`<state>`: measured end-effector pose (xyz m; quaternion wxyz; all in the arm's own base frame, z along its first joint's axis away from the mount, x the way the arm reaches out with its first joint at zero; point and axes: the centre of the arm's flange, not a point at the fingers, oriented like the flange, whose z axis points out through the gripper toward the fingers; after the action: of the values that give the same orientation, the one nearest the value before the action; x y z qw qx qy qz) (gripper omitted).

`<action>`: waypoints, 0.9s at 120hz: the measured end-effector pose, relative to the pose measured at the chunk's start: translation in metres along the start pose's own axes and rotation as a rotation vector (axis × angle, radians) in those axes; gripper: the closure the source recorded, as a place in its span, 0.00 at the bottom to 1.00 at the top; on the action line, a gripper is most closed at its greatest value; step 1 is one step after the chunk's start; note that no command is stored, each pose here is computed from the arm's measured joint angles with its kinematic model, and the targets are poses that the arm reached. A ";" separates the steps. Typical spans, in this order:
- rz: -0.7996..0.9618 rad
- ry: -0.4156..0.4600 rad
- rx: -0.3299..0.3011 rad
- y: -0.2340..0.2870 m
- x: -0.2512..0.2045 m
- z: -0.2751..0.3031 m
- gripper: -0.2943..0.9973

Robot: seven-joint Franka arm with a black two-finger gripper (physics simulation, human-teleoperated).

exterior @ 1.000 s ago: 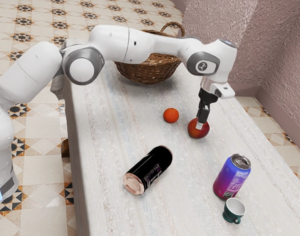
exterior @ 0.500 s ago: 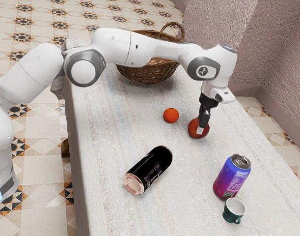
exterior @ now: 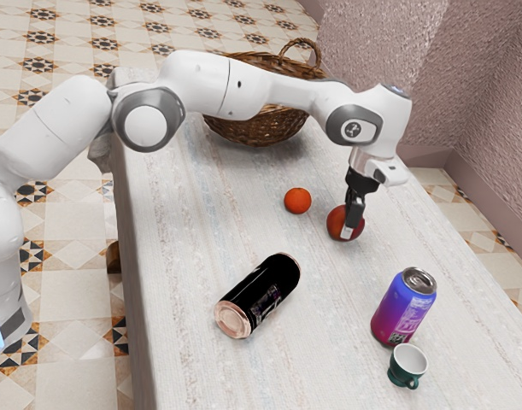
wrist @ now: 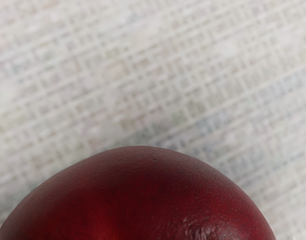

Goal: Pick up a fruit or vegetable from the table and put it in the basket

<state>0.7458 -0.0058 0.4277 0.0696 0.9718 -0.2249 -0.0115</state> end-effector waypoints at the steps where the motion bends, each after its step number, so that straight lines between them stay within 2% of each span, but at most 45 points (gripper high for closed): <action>1: 0.000 0.000 -0.001 0.000 0.000 0.000 0.23; 12: -0.001 -0.007 -0.007 0.001 0.000 0.004 0.23; 30: -0.011 -0.010 -0.014 0.001 -0.001 0.007 0.47; 46: -0.018 -0.003 0.001 0.000 -0.001 0.003 0.58; 56: -0.024 0.030 0.049 0.003 -0.006 -0.030 0.63; 64: -0.034 0.079 0.119 0.010 -0.018 -0.083 0.65; 74: -0.080 0.141 0.243 0.019 -0.057 -0.176 0.66; 83: -0.174 0.168 0.358 0.021 -0.121 -0.261 0.68; 87: -0.232 0.157 0.389 0.016 -0.155 -0.285 0.67; 97: -0.356 0.102 0.374 -0.012 -0.217 -0.296 0.62; 108: -0.431 0.082 0.332 -0.039 -0.252 -0.297 0.60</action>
<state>0.5525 0.1775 0.7143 -0.0854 0.9950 -0.0085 0.0502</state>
